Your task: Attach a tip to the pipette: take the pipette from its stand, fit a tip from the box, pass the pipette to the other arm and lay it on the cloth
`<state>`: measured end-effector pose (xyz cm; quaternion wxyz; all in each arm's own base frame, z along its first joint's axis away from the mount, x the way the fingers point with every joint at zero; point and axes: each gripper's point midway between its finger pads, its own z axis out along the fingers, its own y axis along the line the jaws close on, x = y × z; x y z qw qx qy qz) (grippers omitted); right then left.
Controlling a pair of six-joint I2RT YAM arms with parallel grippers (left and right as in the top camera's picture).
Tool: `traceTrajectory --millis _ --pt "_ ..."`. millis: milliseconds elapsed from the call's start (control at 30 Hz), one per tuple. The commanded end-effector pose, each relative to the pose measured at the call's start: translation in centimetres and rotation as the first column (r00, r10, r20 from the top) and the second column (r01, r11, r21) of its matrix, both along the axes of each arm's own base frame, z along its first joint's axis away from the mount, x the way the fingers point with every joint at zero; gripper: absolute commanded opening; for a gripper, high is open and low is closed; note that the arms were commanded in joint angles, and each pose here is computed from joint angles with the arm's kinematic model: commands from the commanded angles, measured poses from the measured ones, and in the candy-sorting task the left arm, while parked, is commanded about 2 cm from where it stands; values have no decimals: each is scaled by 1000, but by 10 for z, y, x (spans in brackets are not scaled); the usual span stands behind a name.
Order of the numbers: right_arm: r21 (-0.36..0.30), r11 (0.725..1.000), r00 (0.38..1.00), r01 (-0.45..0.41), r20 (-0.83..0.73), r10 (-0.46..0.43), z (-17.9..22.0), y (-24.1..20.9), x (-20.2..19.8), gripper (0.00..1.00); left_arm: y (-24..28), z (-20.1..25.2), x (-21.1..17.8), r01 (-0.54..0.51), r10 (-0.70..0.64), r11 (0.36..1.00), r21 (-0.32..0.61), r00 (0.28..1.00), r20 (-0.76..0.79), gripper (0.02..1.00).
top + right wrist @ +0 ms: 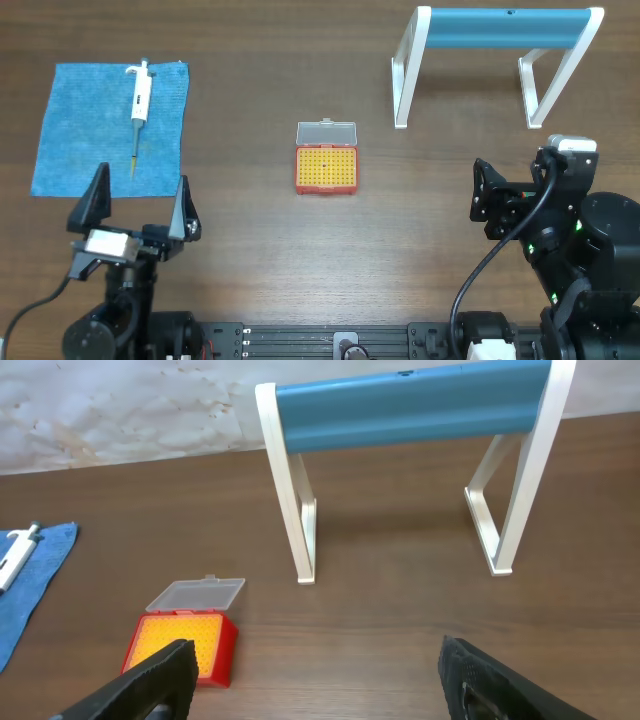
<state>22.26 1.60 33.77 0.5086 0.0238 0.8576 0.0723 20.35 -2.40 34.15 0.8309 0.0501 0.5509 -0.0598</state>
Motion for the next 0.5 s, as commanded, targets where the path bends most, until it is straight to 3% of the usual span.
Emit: traceTrajectory --millis 33,167,367,500 --pt "14 1000 1000 -8 -4 8 -1 3 0 796 6 -30 9 -26 26 999 -30 1000 -10 998" --pt "14 1000 1000 -8 -4 8 -1 3 0 794 12 -51 18 -55 54 998 -42 998 -22 998" --pt "14 1000 1000 -8 -4 8 -1 3 0 794 41 -91 31 -175 154 960 -220 982 -112 998" --pt "14 1000 1000 -8 -4 8 -1 3 0 794 51 -107 34 -243 206 946 -215 962 -179 998"
